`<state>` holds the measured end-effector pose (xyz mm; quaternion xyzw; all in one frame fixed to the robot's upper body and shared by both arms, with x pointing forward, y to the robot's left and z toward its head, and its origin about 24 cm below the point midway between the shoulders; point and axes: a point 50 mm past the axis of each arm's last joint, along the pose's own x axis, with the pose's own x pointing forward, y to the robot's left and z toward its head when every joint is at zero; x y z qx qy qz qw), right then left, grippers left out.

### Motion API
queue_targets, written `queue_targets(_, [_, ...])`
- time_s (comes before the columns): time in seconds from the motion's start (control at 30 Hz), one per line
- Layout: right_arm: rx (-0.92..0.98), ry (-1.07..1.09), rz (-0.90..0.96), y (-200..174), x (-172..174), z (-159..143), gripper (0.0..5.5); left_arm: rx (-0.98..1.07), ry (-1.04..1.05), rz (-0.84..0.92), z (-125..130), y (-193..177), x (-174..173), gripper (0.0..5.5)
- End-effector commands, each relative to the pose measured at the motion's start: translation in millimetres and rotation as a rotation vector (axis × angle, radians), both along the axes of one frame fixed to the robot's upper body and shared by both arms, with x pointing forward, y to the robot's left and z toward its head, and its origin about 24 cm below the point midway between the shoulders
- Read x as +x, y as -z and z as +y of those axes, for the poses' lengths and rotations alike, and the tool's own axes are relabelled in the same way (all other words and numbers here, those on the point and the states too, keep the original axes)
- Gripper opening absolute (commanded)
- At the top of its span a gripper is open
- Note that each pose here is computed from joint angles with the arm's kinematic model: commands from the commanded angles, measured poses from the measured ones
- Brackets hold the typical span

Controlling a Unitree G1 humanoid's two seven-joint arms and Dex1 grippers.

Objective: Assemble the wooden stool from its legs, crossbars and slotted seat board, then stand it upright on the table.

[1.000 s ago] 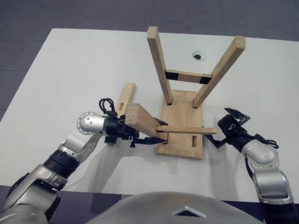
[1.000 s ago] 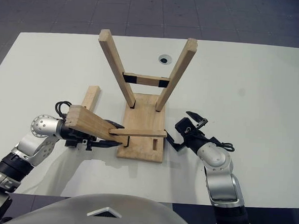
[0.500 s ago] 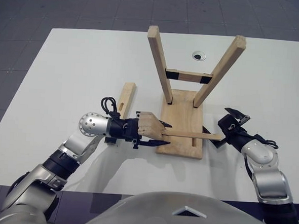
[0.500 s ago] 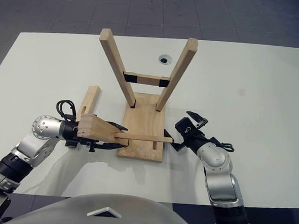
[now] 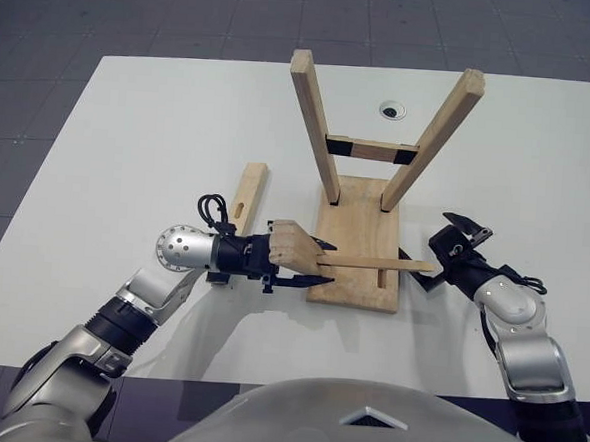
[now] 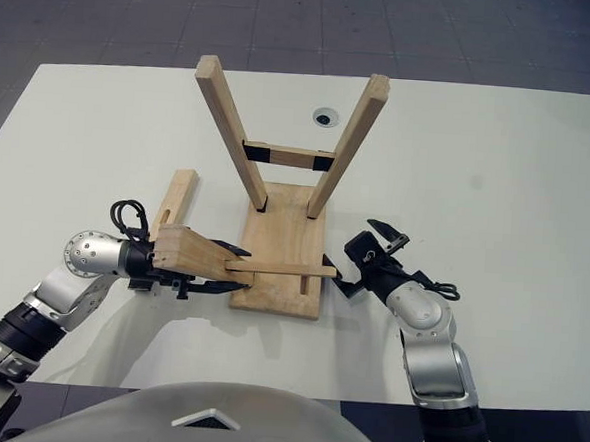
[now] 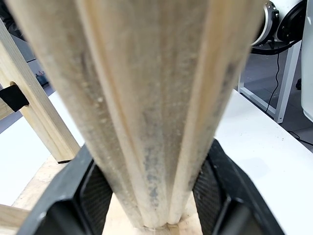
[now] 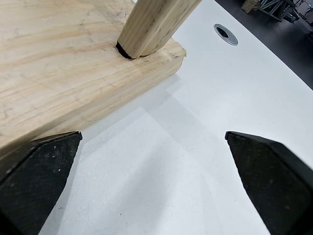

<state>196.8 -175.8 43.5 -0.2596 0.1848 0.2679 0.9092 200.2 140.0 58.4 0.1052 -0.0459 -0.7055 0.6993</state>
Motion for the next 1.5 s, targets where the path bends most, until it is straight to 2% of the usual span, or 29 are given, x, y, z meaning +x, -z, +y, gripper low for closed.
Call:
queue_targets(0.03, [0.141,-0.150,-0.050,-13,4,32,5.50,0.697,0.064,0.524,57,113,-72,2.05])
queue_targets(0.27, [0.141,-0.151,-0.052,-14,4,32,5.50,0.649,0.034,0.510,51,108,-60,2.05])
queue_targets(0.67, [0.135,-0.142,-0.062,-13,6,30,5.50,0.435,0.040,0.370,22,61,-33,2.05])
queue_targets(0.87, [0.136,-0.138,-0.063,-13,6,29,5.50,0.389,0.052,0.355,17,52,-31,2.05])
queue_targets(0.9, [0.136,-0.138,-0.063,-12,6,30,5.50,0.382,0.058,0.355,17,52,-32,2.42])
queue_targets(1.03, [0.136,-0.141,-0.064,-12,6,29,5.50,0.369,0.067,0.385,15,52,-34,3.15])
queue_targets(1.33, [0.136,-0.138,-0.065,-11,4,27,5.50,0.347,0.002,0.339,14,50,-26,4.38])
queue_targets(1.5, [0.128,-0.122,-0.064,-12,1,19,5.50,0.352,-0.038,0.305,20,48,-18,5.25])
